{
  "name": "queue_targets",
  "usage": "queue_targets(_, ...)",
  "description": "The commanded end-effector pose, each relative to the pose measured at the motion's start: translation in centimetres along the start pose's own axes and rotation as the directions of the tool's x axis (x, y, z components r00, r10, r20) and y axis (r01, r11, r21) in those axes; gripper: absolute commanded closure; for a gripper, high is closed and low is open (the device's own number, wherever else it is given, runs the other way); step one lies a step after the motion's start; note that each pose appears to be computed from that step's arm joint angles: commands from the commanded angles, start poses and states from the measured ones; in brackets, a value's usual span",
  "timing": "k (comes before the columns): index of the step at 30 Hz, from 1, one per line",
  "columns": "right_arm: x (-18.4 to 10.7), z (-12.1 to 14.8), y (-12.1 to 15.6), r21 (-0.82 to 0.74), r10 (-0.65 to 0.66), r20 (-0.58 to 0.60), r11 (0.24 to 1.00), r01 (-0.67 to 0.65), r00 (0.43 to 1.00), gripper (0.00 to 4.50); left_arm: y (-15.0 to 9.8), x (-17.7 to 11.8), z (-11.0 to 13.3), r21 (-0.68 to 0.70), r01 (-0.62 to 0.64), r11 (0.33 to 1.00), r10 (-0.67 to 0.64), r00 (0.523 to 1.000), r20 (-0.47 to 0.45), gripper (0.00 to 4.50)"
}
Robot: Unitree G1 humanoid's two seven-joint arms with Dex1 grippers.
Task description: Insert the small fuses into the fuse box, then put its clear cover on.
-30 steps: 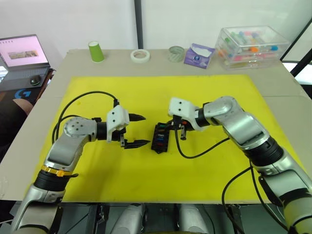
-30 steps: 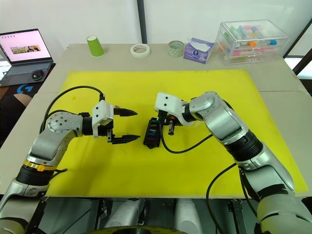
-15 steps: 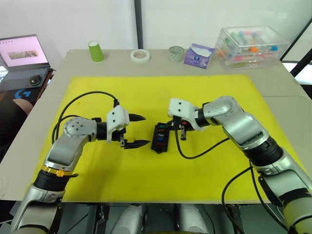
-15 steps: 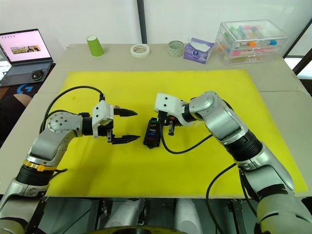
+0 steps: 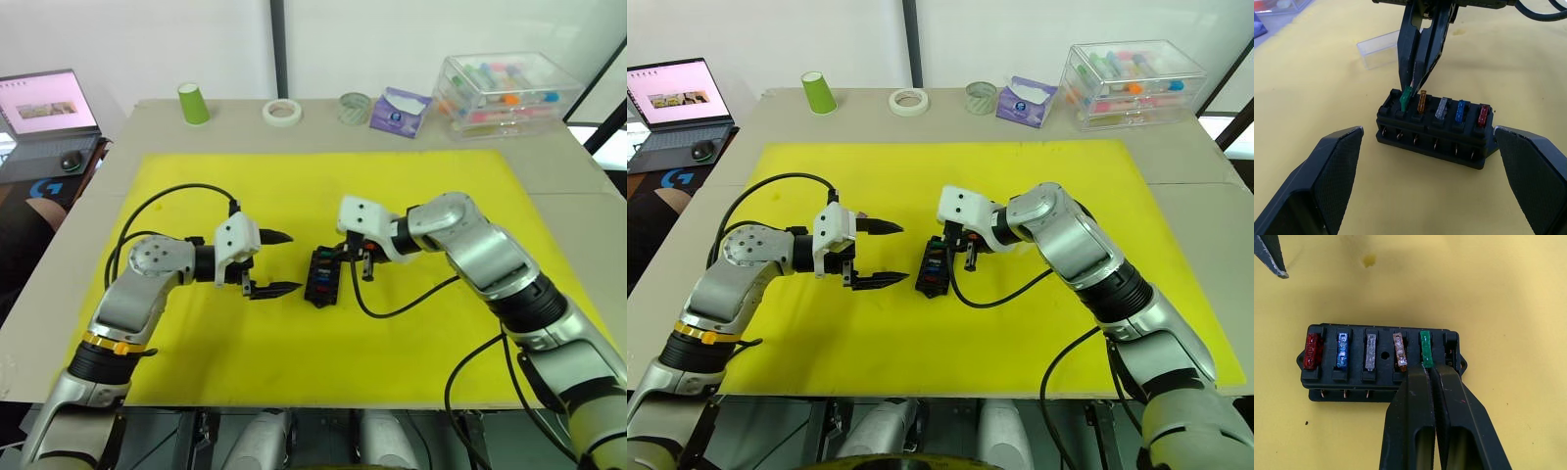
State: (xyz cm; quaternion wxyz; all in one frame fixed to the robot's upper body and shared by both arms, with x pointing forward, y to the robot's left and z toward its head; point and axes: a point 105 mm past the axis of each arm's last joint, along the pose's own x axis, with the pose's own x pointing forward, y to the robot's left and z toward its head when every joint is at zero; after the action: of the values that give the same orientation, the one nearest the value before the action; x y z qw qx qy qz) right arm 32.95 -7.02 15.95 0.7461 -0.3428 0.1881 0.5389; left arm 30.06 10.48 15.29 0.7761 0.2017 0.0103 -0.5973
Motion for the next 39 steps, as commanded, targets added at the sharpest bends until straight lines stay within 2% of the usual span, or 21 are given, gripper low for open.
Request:
queue_targets(1, -0.2, 0.3, -0.3, -0.021, -0.014, -0.012, 1.0, 0.014, 1.0, 4.5, 0.2, -0.2, 0.7, 0.038, -0.006, 0.999, 0.006, 1.0, 0.005, 0.01)
queue_targets(5, -0.1, 0.4, -0.4, -0.03, -0.012, -0.005, 0.999, 0.012, 1.0, 4.5, 0.3, -0.3, 0.7, 0.038, -0.008, 0.999, 0.007, 1.0, 0.004, 0.01)
queue_targets(9, -0.2, 0.6, -0.4, -0.03, -0.01, 0.009, 0.999, 0.01, 1.0, 3.48, 0.2, -0.3, 0.6, 0.038, -0.007, 0.999, 0.007, 1.0, 0.002, 0.0)
queue_targets(13, -0.3, 0.8, -0.4, -0.028, -0.009, 0.02, 1.0, 0.01, 1.0, 2.05, 0.3, -0.3, 0.6, 0.037, -0.007, 0.999, 0.007, 1.0, 0.002, 0.0)
queue_targets(14, -0.4, 0.8, -0.3, -0.027, -0.007, 0.023, 1.0, 0.008, 1.0, 1.81, 0.3, -0.3, 0.6, 0.038, -0.007, 0.999, 0.007, 1.0, 0.002, 0.0)
queue_targets(36, -2.4, 0.1, -1.3, -0.061, -0.04, 0.022, 0.997, 0.041, 0.999, 1.81, 0.2, 0.1, 0.6, 0.044, 0.017, 0.999, -0.018, 1.0, 0.014, 0.0)
queue_targets(39, -3.2, 1.2, -0.9, -0.083, -0.029, 0.116, 0.996, 0.039, 0.993, 1.81, 0.1, 0.5, 0.9, 0.041, 0.031, 0.999, -0.033, 0.999, 0.038, 0.0)
